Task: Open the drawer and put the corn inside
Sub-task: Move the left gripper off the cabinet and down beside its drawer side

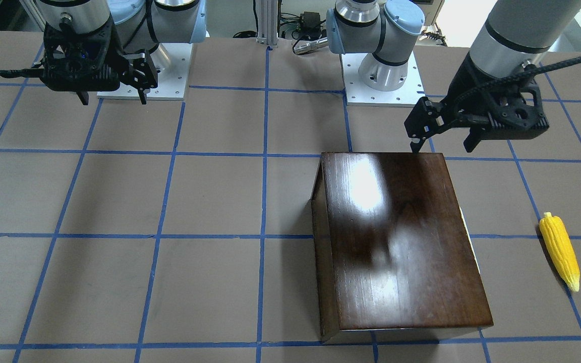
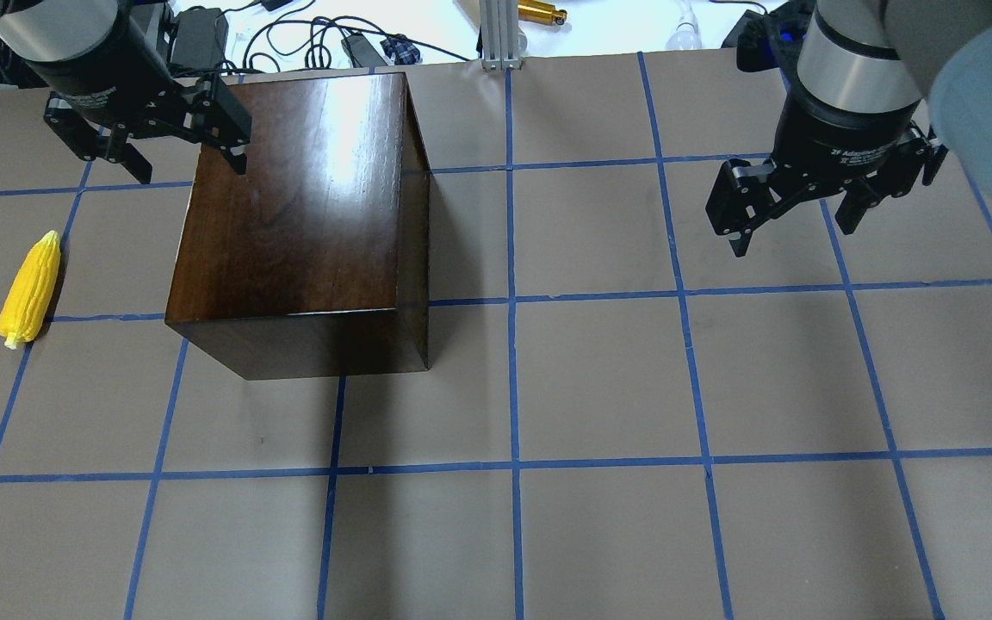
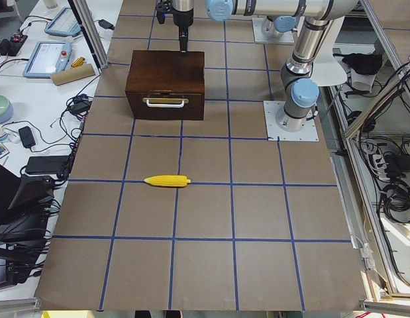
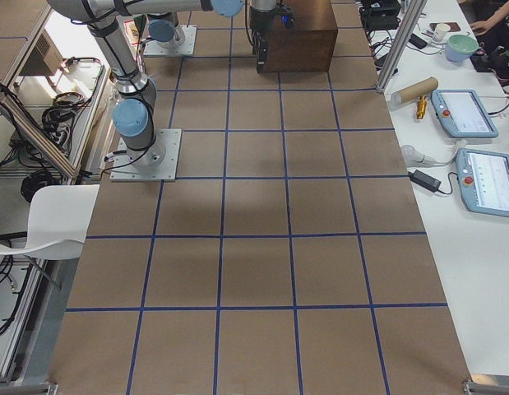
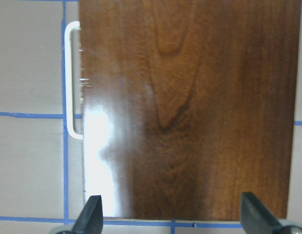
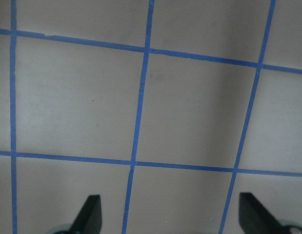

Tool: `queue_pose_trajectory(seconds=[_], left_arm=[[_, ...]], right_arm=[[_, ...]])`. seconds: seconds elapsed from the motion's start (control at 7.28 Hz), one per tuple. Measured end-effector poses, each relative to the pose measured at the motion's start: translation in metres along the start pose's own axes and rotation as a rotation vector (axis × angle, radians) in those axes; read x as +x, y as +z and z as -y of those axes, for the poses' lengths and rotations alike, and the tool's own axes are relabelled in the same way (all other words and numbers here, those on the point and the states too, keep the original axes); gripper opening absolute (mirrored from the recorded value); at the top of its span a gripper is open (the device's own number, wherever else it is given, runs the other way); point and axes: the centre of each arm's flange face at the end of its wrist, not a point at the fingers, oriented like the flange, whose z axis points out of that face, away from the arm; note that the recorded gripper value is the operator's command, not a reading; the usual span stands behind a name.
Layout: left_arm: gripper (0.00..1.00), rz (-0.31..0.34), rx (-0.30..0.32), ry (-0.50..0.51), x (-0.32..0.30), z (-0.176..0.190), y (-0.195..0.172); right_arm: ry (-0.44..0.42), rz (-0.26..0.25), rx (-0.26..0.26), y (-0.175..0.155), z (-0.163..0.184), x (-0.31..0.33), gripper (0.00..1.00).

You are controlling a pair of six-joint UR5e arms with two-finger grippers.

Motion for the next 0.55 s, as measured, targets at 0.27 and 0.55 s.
queue_pose_trajectory(seconds=[0.27, 0.55], left_arm=[[1.0, 0.004, -0.012, -0.052, -0.063, 0.012, 0.005], [1.0, 0.004, -0.048, -0.106, -0.129, 0.019, 0.02]], right_arm=[[0.0, 0.0, 0.0, 0.0, 0.0, 0.0, 1.0], [0.0, 0.0, -0.001, 0.0, 0.0, 0.0, 1.0]])
